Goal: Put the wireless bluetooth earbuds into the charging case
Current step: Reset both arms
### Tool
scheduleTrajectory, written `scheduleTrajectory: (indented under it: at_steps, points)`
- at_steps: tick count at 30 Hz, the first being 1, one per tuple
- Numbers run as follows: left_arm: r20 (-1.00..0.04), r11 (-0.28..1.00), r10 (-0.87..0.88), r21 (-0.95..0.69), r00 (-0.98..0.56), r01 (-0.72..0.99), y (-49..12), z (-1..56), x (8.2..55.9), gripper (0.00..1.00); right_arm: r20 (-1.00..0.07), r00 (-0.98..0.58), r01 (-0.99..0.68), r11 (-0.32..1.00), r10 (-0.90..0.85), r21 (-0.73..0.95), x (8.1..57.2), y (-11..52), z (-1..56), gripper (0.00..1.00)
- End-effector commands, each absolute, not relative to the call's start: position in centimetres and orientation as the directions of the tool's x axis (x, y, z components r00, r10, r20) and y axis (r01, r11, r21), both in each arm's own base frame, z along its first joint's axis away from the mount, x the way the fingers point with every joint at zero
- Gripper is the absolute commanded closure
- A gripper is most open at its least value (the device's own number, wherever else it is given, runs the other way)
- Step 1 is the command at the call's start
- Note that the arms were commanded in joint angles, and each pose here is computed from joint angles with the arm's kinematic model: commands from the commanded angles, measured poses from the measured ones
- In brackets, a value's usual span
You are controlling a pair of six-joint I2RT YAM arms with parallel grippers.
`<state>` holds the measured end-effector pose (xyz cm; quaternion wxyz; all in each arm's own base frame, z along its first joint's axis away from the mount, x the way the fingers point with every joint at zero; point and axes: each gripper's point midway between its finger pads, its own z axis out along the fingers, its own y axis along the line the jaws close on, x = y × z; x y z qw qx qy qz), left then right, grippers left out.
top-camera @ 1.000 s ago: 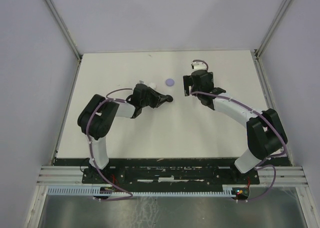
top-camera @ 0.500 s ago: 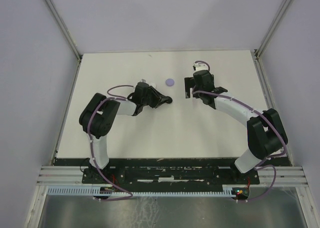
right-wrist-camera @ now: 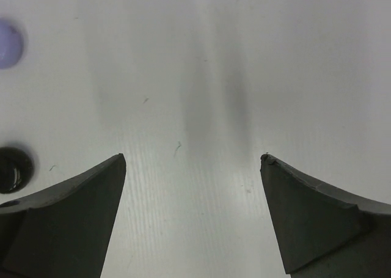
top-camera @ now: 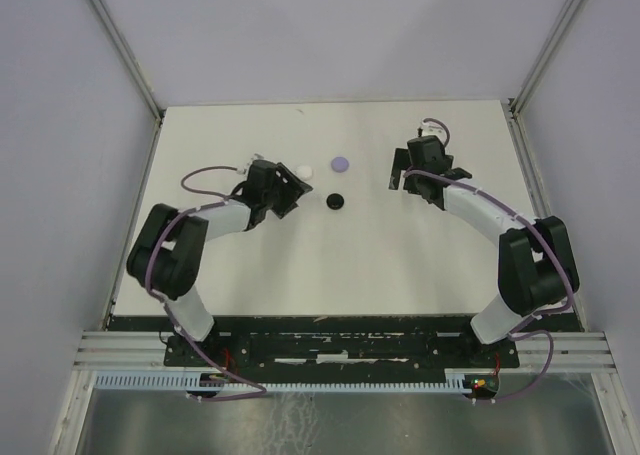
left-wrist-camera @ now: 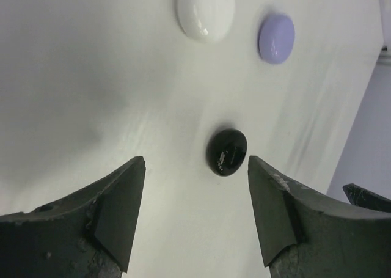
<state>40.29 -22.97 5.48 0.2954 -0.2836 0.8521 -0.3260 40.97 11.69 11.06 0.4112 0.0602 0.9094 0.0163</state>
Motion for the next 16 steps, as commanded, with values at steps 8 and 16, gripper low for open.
scheduleTrajectory:
  at_steps: [8, 16]
  points:
    - [-0.695, 0.64, -0.707, -0.555, -0.126, -0.531, -2.3, 15.1, 36.8, 0.01, -0.818, -0.488, 0.562, 0.827, 0.303, -0.029, 40.3, 3.9, 16.2, 0.01]
    - [-0.677, 0.599, -0.731, -0.577, -0.085, -0.555, 0.1, 14.8, 35.0, 0.01, -0.842, -0.429, 0.669, 0.741, 0.327, -0.053, 38.6, 1.6, 16.8, 0.0]
